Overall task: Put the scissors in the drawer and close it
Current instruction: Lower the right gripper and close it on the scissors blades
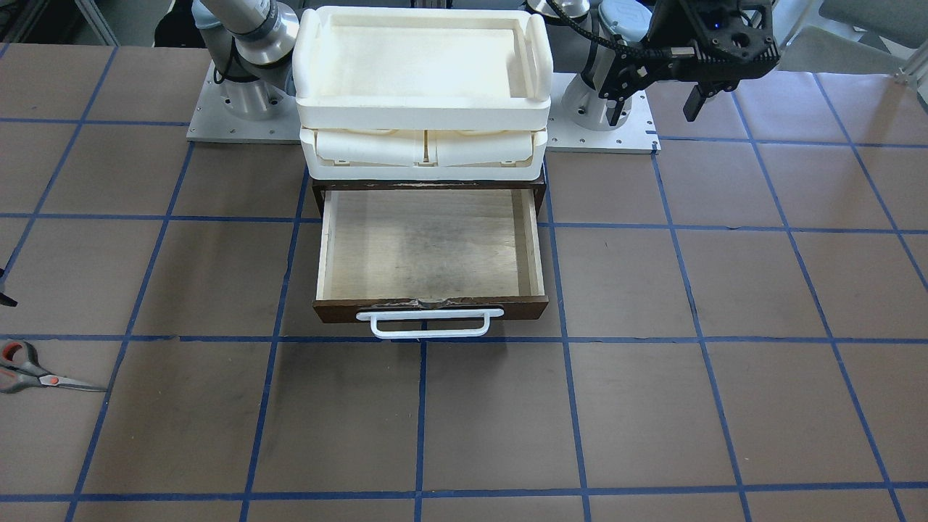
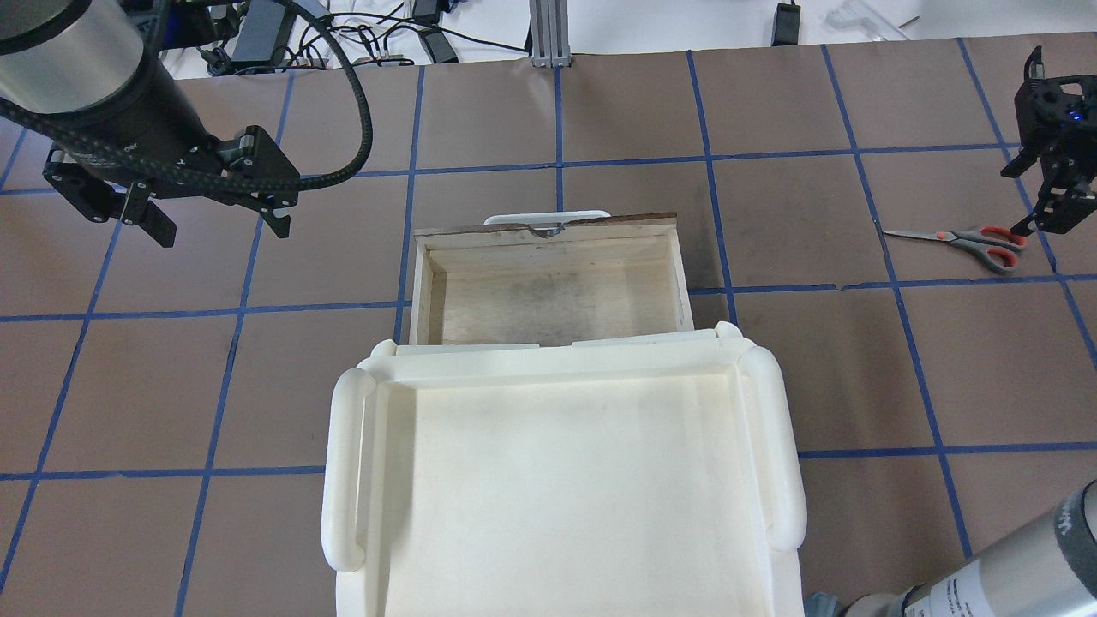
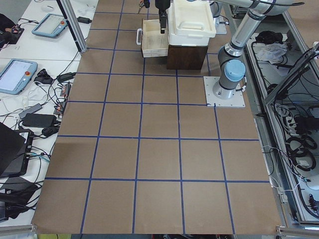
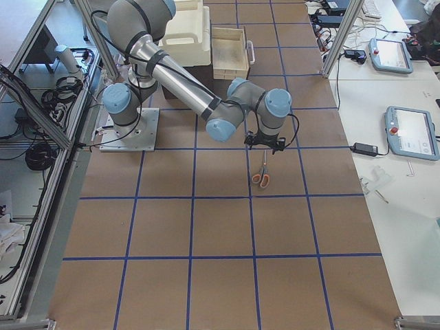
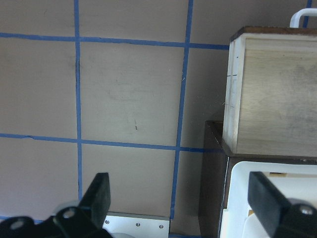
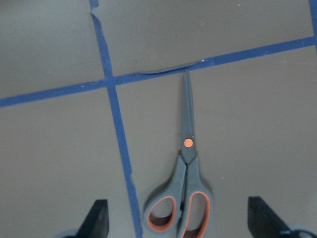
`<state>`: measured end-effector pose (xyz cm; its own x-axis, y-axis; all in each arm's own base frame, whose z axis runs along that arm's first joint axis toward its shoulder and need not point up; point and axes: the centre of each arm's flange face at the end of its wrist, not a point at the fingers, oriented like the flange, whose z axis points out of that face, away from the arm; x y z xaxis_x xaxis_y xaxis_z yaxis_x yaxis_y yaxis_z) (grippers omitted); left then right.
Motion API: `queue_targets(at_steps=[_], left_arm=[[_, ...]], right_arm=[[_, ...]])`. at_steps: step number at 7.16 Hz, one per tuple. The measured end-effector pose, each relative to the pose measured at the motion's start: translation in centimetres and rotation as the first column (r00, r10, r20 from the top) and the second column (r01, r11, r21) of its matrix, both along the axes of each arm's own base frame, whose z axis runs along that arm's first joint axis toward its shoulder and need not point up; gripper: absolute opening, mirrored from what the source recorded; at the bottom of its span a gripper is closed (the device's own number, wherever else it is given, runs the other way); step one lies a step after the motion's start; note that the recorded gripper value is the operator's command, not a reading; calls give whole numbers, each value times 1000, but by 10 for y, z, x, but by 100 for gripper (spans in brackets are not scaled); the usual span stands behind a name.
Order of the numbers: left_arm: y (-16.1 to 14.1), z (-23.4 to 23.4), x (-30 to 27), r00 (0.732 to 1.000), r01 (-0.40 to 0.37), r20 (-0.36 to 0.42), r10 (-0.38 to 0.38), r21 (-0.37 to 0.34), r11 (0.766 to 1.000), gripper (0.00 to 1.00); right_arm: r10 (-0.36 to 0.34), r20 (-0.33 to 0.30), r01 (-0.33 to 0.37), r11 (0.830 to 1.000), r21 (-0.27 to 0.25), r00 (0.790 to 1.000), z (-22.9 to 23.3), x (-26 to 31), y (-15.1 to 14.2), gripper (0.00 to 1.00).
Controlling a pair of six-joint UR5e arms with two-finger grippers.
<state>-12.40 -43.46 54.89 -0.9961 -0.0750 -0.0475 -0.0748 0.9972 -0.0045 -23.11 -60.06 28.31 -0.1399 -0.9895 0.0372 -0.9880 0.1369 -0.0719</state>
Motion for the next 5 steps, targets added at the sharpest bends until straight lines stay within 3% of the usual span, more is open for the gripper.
queue_targets(at_steps=[1, 2, 5], left_arm=[[0, 0, 0, 1000, 1, 0, -1, 1, 1000, 100], [0, 0, 0, 1000, 0, 0, 0, 0, 1000, 100], [1, 1, 0, 1000, -2, 1, 2, -3, 1000, 100]], right_arm=[[77, -15, -78, 996, -36, 997, -19, -3, 0, 100], [105, -16, -106, 994, -41, 994, -37, -4, 4, 100], [118, -19, -119, 992, -46, 993, -79, -10, -1, 100]])
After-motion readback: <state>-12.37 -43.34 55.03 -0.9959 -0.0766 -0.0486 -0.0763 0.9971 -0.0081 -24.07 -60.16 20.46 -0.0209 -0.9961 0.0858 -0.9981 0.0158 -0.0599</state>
